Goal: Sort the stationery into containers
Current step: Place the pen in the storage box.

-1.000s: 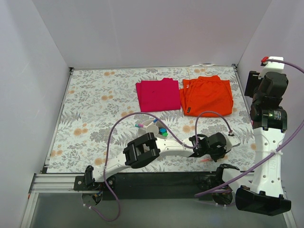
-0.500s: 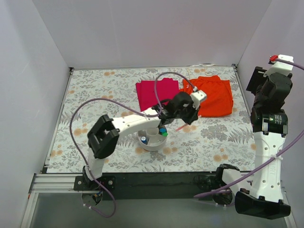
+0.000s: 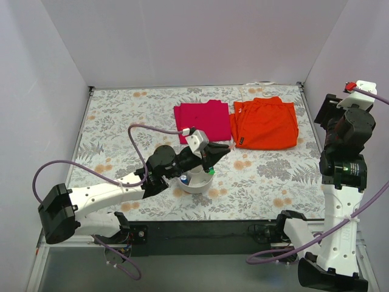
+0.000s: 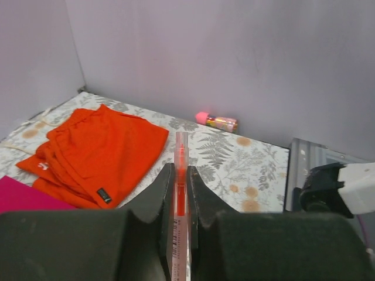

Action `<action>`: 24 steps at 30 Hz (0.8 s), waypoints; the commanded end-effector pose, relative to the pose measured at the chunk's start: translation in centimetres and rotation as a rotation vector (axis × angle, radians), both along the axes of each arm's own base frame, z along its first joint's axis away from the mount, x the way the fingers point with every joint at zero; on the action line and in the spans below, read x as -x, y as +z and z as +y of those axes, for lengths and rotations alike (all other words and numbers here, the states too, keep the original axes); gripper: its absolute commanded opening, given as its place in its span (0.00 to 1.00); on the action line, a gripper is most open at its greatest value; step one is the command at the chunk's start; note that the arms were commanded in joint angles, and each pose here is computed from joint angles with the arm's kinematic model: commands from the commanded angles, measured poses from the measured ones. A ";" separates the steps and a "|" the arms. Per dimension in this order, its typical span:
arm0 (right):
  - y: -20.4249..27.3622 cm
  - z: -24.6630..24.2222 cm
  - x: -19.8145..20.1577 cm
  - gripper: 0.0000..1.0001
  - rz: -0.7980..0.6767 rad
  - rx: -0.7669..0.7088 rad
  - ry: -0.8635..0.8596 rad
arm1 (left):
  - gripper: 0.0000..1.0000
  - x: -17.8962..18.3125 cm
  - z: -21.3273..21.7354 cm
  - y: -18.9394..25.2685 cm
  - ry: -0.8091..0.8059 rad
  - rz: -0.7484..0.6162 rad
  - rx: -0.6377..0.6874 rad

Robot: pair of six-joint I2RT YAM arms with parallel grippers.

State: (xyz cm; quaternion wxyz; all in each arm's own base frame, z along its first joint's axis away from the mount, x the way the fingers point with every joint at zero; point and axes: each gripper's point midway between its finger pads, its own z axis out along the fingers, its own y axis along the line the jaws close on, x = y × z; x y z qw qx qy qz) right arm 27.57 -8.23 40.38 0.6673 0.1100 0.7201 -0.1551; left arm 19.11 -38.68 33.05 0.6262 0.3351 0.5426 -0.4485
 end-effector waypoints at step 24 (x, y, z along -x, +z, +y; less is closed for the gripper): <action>-0.8 -0.3 -1.2 0.63 0.104 0.074 0.074 | 0.00 -2.5 4.5 -6.3 0.188 -0.143 0.140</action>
